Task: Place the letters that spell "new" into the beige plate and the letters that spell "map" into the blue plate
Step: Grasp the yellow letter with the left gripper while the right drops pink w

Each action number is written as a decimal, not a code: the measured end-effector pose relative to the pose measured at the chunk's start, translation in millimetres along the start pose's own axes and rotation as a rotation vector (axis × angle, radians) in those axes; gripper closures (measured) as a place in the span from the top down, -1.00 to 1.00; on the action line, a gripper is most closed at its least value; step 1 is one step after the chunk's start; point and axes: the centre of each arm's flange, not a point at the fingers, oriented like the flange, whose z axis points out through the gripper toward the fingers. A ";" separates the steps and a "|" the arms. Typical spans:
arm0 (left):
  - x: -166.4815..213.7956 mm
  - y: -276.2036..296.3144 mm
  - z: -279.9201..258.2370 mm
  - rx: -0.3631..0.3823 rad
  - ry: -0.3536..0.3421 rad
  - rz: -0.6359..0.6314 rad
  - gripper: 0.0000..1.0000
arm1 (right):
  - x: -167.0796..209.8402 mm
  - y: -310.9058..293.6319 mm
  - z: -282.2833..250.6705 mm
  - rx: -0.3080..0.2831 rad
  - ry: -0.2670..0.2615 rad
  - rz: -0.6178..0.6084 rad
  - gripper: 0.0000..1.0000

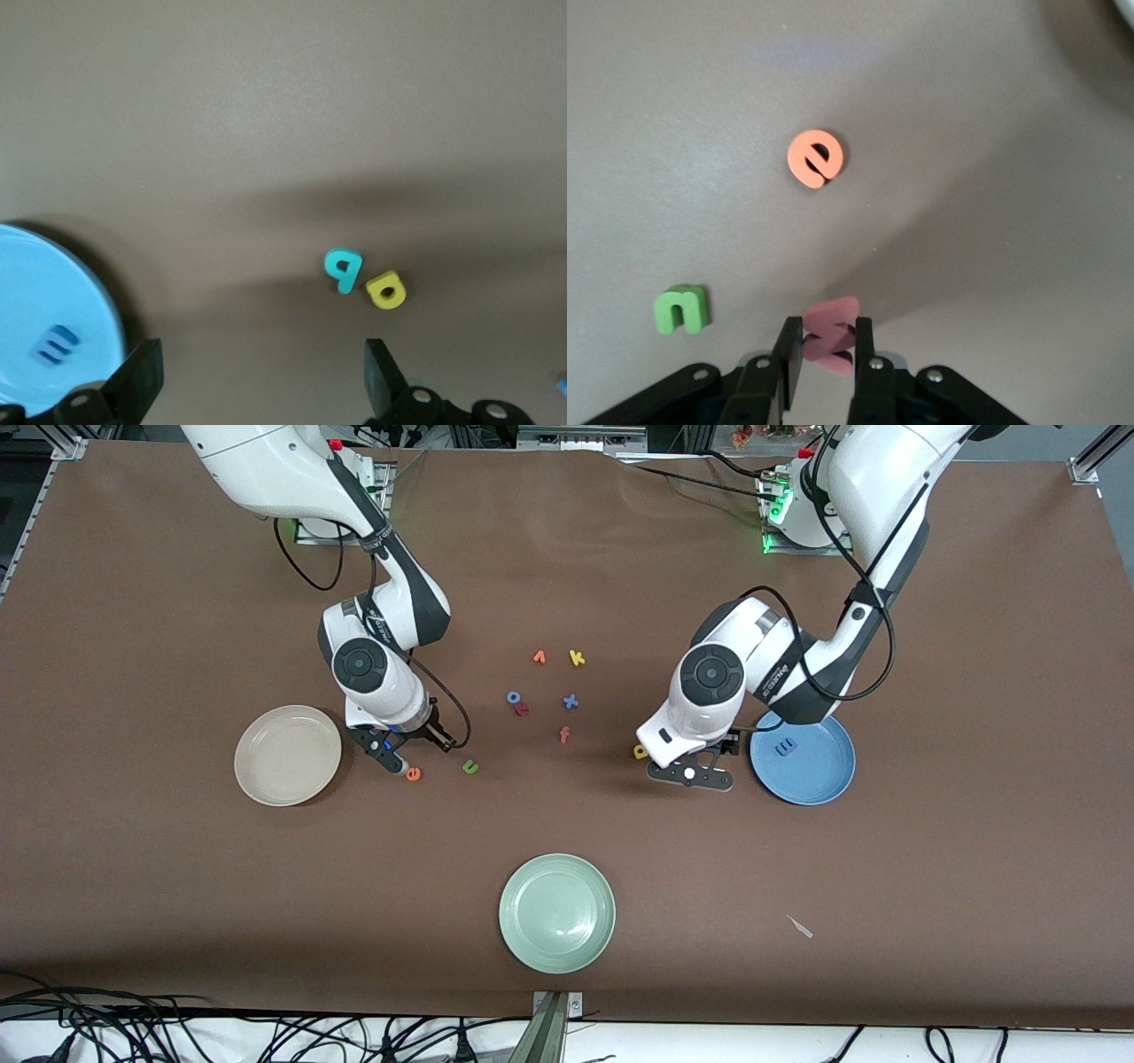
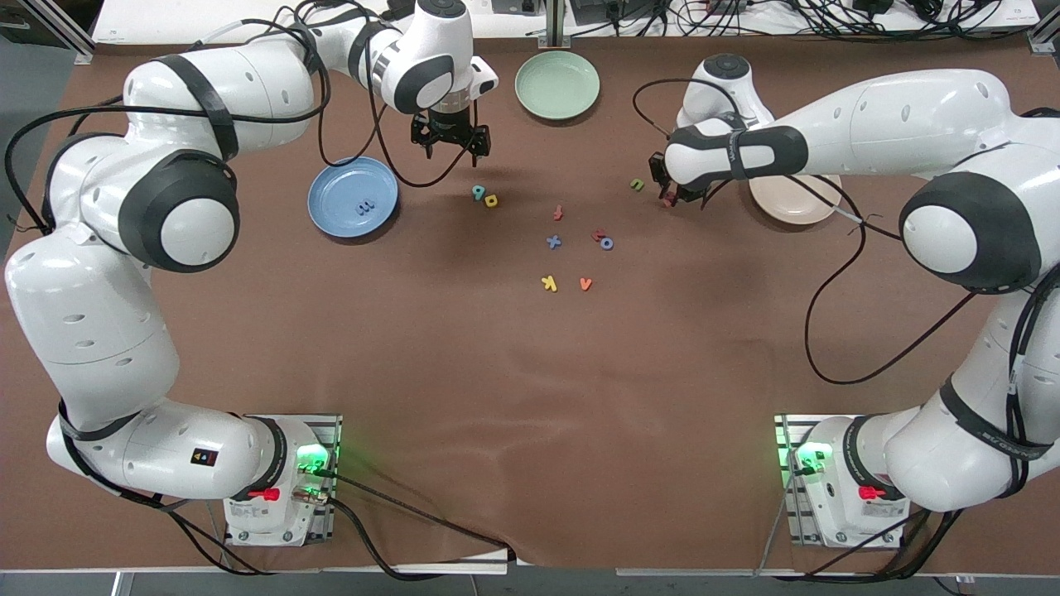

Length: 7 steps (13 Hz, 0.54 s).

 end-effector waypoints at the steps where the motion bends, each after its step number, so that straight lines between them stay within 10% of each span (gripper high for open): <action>1: 3.1 1.9 2.6 -0.034 -0.020 -0.059 1.00 | 3.3 -2.4 -5.8 -0.012 -0.004 -0.010 -0.45; 7: 9.1 23.7 17.6 -0.100 -0.057 -0.420 1.00 | 84.2 34.4 -35.6 -0.138 -0.035 -0.292 -0.45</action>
